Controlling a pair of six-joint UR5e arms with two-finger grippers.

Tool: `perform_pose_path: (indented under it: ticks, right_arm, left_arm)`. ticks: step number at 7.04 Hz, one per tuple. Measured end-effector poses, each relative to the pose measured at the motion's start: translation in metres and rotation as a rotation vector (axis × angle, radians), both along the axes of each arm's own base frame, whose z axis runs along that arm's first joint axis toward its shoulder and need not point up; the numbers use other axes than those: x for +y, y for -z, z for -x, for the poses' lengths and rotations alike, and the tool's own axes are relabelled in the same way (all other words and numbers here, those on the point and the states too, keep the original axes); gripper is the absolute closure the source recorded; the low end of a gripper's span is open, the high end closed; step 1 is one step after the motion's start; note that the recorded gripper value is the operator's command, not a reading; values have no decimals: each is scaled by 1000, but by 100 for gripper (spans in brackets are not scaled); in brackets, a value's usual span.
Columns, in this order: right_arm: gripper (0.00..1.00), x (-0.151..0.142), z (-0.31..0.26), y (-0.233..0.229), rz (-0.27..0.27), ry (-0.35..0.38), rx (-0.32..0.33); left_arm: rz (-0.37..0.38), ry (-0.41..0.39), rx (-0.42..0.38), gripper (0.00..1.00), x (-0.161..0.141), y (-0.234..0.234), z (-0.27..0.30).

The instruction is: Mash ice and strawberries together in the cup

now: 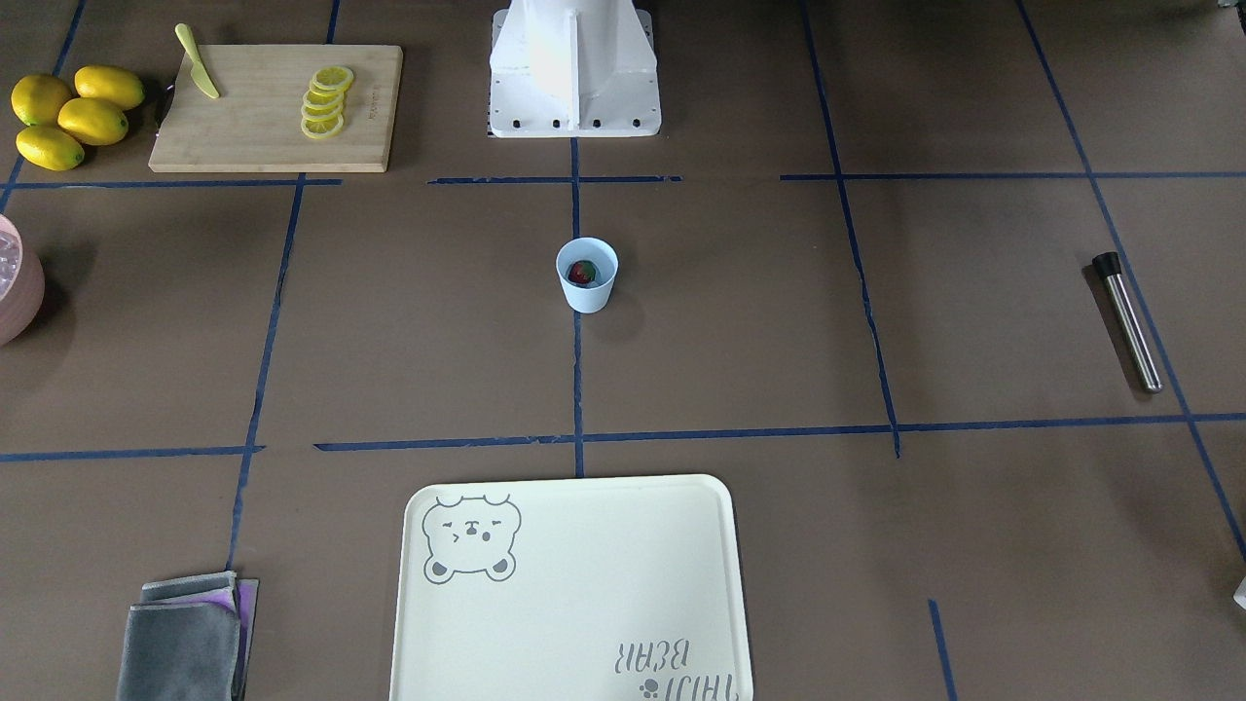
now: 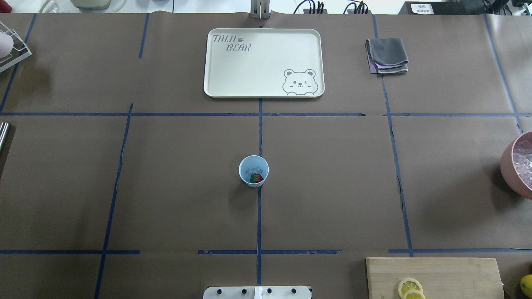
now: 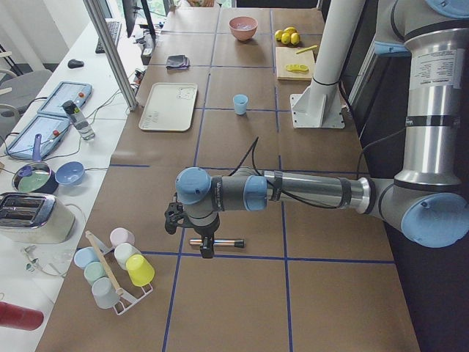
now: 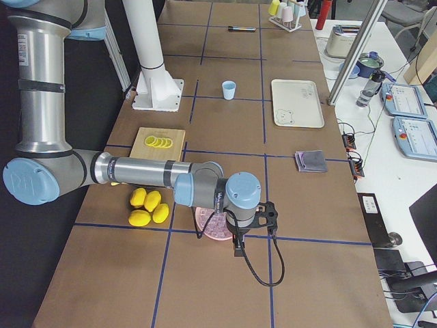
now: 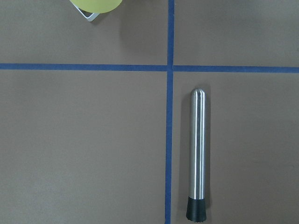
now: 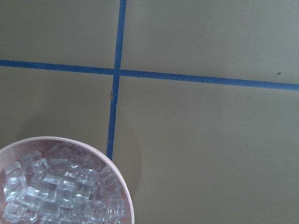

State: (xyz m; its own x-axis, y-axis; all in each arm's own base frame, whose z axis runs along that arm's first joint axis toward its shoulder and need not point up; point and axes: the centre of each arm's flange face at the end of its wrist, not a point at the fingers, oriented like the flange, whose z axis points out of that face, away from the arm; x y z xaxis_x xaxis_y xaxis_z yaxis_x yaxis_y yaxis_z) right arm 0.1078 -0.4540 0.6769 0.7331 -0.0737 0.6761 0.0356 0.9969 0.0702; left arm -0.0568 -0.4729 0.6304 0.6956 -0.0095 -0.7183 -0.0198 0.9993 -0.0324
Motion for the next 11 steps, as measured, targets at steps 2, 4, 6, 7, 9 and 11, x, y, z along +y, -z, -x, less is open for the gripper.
perform_pose_path:
  ticks: [2,4,6,7,9,11]
  right_arm:
    - [0,0,0,-13,-13,0,-5]
    - [0,1,1,-20,-3,-2,-11]
    - [0,3,1,-27,11,-2,-15]
    - [0,3,1,-28,13,-3,-16]
    - [0,4,1,-29,14,-3,-15]
    - [0,3,1,-28,13,-3,-14]
  left_arm:
    - [0,-1,0,0,0,0,0]
    - [0,-1,0,0,0,0,0]
    - [0,0,0,0,0,1,0]
    - [0,0,0,0,0,0,0]
    - [-1,0,-3,0,0,-3,0]
    - [-4,-1,-4,0,0,-2,0]
